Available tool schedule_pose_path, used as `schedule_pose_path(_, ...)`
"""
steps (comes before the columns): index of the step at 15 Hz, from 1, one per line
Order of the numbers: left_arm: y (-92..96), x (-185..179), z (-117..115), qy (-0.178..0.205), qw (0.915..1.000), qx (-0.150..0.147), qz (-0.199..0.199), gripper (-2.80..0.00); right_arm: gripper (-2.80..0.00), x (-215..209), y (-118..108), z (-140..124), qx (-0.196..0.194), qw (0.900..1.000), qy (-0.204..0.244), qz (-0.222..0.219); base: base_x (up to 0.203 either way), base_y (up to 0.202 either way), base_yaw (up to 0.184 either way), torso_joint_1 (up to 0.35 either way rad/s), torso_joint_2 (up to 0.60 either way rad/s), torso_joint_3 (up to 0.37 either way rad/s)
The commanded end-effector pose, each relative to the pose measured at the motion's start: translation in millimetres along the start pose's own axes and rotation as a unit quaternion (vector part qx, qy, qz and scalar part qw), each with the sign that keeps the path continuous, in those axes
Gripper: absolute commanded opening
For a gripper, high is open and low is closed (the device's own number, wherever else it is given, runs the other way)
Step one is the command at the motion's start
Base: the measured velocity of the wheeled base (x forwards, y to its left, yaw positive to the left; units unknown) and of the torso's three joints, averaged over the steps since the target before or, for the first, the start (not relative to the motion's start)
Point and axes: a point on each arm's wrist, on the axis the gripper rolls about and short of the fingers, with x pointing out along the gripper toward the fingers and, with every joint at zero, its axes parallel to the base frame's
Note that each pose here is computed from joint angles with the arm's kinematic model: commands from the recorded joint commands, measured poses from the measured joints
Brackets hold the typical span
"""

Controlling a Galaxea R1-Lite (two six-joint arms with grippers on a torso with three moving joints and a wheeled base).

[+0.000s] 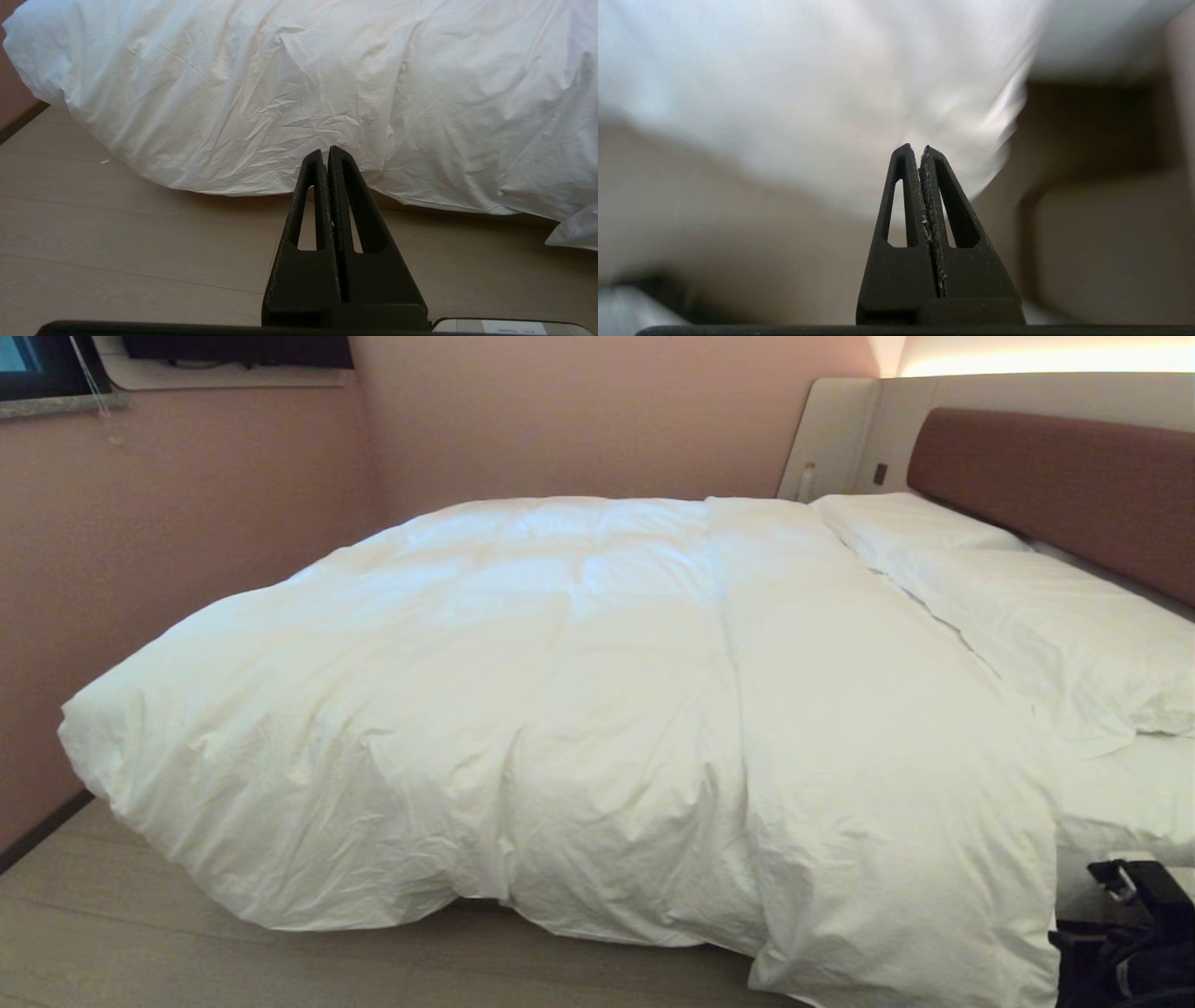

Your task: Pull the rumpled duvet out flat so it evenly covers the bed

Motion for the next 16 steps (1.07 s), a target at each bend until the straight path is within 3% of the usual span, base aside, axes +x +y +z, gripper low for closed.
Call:
schedule_pose_path(1,0.0,0,0,0.001,1.0000,0.000,0.000,-2.80,-2.80,-34,-2,30,-0.020,0.993,-0.111,-0.037,0.000,0.000,0.000,0.000,0.00,0.000)
schedule_pose_path(3,0.0,0,0,0.000,1.0000,0.000,0.000,-2.80,-2.80,-46,-8,58,-0.028,0.980,-0.184,-0.072,0.000,0.000,0.000,0.000,0.00,0.000)
schedule_pose_path(5,0.0,0,0,0.000,1.0000,0.000,0.000,-2.80,-2.80,-45,-19,104,-0.023,0.957,-0.255,-0.132,0.000,0.000,0.000,0.000,0.00,0.000)
schedule_pose_path(8,0.0,0,0,0.000,1.0000,0.000,0.000,-2.80,-2.80,-61,-19,190,0.029,0.917,-0.338,-0.209,0.000,0.000,0.000,0.000,0.00,0.000)
schedule_pose_path(9,0.0,0,0,0.001,1.0000,0.000,0.000,-2.80,-2.80,-71,-10,216,0.053,0.909,-0.349,-0.220,0.000,0.000,0.000,0.000,0.00,0.000)
schedule_pose_path(10,0.0,0,0,0.001,1.0000,0.000,0.000,-2.80,-2.80,-82,4,238,0.079,0.907,-0.348,-0.223,0.000,0.000,0.000,0.000,0.00,0.000)
schedule_pose_path(12,0.0,0,0,0.000,1.0000,0.000,0.000,-2.80,-2.80,-99,45,259,0.113,0.918,-0.316,-0.210,0.000,0.000,0.000,0.000,0.00,0.000)
schedule_pose_path(14,0.0,0,0,0.000,1.0000,0.000,0.000,-2.80,-2.80,-121,84,263,0.131,0.930,-0.292,-0.179,0.000,0.000,0.000,0.000,0.00,0.000)
schedule_pose_path(16,0.0,0,0,0.000,1.0000,0.000,0.000,-2.80,-2.80,-152,105,256,0.140,0.937,-0.284,-0.150,0.000,0.000,0.000,0.000,0.00,0.000)
